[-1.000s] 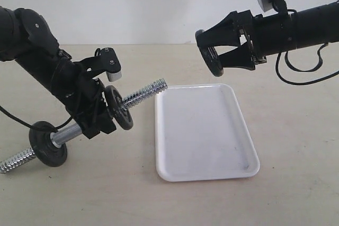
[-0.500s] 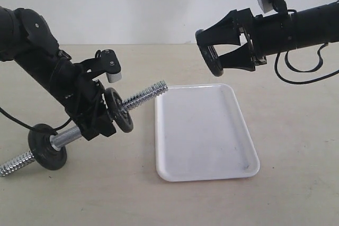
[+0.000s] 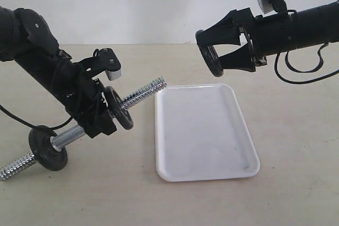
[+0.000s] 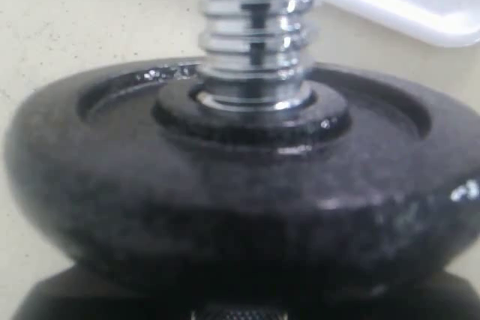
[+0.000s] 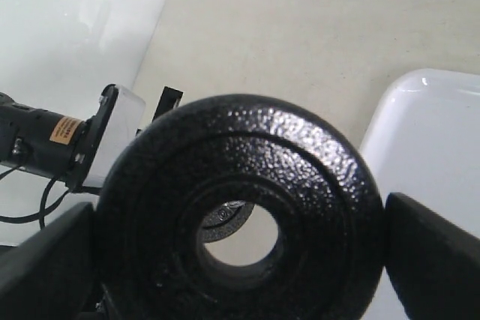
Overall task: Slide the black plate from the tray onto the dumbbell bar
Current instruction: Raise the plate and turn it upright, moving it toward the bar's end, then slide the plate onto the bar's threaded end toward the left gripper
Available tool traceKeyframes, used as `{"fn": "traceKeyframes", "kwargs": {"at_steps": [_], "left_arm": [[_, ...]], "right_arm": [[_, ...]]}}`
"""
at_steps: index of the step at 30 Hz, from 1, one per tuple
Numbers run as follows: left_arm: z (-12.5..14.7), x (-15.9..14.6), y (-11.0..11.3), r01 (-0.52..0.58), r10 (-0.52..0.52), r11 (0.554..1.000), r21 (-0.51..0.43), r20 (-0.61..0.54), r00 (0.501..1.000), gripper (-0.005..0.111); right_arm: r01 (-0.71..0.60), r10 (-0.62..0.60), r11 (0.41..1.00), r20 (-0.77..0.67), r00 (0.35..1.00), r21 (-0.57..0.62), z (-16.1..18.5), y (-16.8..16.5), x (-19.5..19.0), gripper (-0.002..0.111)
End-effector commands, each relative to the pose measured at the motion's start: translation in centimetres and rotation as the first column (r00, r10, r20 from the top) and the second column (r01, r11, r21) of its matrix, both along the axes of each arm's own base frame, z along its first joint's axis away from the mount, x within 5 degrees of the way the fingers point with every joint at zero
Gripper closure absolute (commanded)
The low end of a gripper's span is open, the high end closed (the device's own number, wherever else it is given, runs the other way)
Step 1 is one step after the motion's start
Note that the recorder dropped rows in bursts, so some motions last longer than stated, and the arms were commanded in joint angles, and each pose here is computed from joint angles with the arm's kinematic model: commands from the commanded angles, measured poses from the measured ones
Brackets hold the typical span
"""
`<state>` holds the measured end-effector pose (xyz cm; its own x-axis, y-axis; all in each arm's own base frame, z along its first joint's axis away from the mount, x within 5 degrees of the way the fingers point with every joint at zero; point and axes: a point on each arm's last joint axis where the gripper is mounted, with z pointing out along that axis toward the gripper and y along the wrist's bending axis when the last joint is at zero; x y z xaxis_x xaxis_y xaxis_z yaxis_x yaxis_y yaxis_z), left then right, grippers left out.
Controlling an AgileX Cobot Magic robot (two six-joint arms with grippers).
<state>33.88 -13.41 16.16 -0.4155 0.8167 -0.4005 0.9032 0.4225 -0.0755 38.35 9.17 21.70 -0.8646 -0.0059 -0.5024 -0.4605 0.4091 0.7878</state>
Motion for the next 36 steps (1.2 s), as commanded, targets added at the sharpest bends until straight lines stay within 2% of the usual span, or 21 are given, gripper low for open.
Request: {"fn": "traceKeyframes", "kwargs": {"at_steps": [1, 7, 12, 14, 27, 36], "left_arm": [[2.3, 0.3, -0.5, -0.067, 0.071, 0.994, -0.084, 0.047, 0.996, 0.102], [2.6, 0.3, -0.9, -0.064, 0.070, 0.988, -0.138, 0.039, 0.997, 0.102], [2.8, -0.3, -2.1, 0.066, -0.054, 0.983, -0.173, 0.073, 0.996, 0.102], [2.8, -0.4, -2.5, 0.076, -0.062, 0.983, -0.165, 0.087, 0.994, 0.102], [2.8, 0.2, -2.5, 0.047, -0.024, 0.986, -0.157, 0.142, 0.990, 0.102], [3.3, 0.3, -3.1, 0.060, -0.021, 0.971, -0.233, 0.166, 0.986, 0.102]], "right_arm": [[-0.019, 0.020, 0.999, -0.009, 1.000, 0.038, 1.0, 0.2, -0.2, 0.108], [-0.051, 0.051, 0.999, -0.036, 0.998, 0.008, 0.7, 0.8, -0.5, 0.108], [-0.110, 0.110, 0.994, -0.038, 0.993, 0.003, 0.6, 3.0, -1.2, 0.108], [-0.121, 0.121, 0.993, -0.038, 0.992, 0.003, 0.6, 3.3, -1.3, 0.108], [-0.144, 0.139, 0.988, -0.089, 0.986, -0.053, 0.0, 3.2, -1.7, 0.108], [-0.108, 0.109, 0.994, -0.031, 0.994, 0.031, 0.8, 3.5, -1.2, 0.108]]}}
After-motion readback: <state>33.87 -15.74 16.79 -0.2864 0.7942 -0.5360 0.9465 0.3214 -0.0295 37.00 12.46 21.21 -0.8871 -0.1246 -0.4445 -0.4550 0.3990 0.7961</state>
